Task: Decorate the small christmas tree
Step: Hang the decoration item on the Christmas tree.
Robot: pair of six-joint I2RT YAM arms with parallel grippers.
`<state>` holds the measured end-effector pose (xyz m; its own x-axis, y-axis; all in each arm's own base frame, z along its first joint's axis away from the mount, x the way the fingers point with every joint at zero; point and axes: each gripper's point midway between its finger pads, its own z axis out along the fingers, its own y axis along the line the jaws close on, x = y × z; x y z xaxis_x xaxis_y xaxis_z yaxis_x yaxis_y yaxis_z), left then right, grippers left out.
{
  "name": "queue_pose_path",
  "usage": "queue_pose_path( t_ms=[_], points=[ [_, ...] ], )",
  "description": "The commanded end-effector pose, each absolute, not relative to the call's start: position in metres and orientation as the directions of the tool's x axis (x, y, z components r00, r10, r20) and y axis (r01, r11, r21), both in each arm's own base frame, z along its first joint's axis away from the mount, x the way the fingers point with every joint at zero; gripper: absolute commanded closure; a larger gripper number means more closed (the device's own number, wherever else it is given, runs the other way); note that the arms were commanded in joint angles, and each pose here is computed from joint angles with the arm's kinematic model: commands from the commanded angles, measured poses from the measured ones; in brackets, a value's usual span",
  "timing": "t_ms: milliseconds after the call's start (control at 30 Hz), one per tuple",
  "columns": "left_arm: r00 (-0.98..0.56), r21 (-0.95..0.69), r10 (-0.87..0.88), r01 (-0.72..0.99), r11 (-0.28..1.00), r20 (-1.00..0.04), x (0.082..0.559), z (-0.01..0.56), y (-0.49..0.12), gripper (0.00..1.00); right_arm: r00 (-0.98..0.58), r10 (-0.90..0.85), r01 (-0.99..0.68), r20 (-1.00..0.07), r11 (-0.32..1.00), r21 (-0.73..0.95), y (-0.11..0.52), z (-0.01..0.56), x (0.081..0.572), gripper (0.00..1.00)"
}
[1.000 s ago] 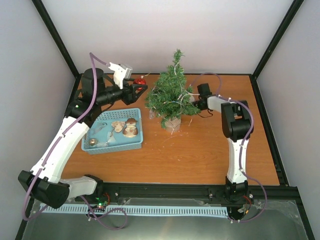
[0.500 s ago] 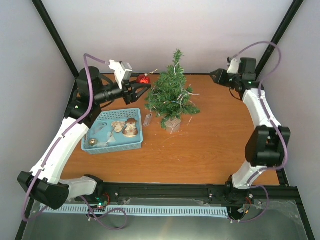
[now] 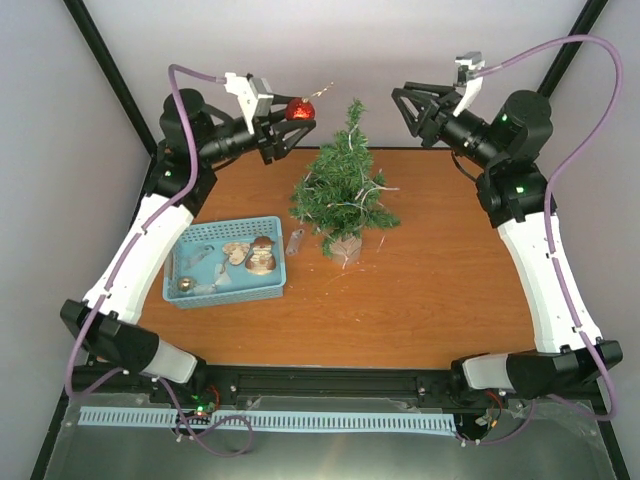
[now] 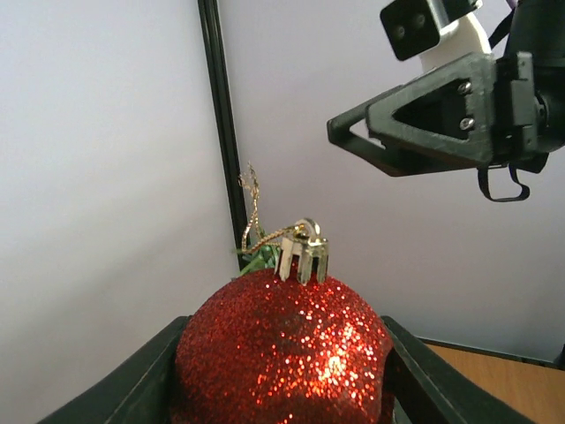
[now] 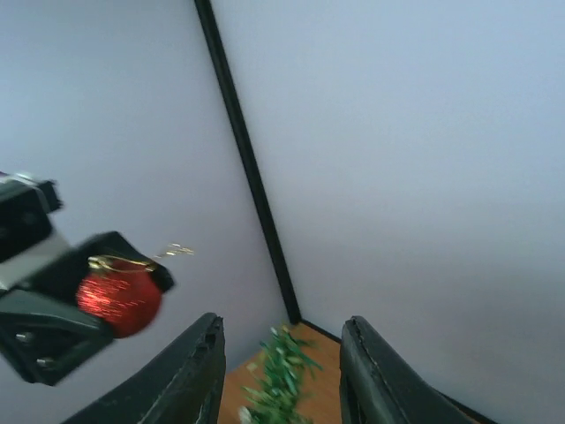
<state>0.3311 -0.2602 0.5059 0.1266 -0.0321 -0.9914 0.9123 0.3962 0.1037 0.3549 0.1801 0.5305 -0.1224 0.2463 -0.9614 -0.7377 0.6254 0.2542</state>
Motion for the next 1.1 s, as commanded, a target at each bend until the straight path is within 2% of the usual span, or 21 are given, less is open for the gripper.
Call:
queue_pose_path(
  t_ms=[0, 167, 367, 500, 667, 1067],
  points=[
    [0.205, 0.167, -0.079, 0.926, 0.339, -0.976, 0.330, 0.533, -0.271, 0.60, -0.114, 0.315, -0.814, -0.942, 0.514, 0.270, 0.203, 0.555, 0.348, 0.62],
    [0.198, 0.164, -0.083, 0.937, 0.308, -0.977, 0.335, 0.534, -0.283, 0.60, -0.119, 0.329, -0.845, -0.937, 0.461, 0.270, 0.221, 0.563, 0.350, 0.62],
    [0.205, 0.174, -0.097, 0.949, 0.262, -0.974, 0.327, 0.540, -0.296, 0.60, -0.195, 0.350, -0.853, -0.916, 0.400, 0.334, 0.238, 0.560, 0.362, 0.57],
    [0.201, 0.171, -0.100, 0.954, 0.247, -0.974, 0.325, 0.540, -0.303, 0.60, -0.222, 0.359, -0.867, -0.907, 0.353, 0.352, 0.252, 0.562, 0.360, 0.58],
    [0.198, 0.168, -0.100, 0.955, 0.245, -0.975, 0.327, 0.540, -0.305, 0.60, -0.243, 0.359, -0.875, -0.901, 0.319, 0.364, 0.256, 0.561, 0.355, 0.66],
    [0.190, 0.163, -0.090, 0.954, 0.251, -0.978, 0.330, 0.534, -0.307, 0.60, -0.267, 0.457, -0.872, -0.848, 0.259, 0.414, 0.248, 0.569, 0.333, 0.61]
  ],
)
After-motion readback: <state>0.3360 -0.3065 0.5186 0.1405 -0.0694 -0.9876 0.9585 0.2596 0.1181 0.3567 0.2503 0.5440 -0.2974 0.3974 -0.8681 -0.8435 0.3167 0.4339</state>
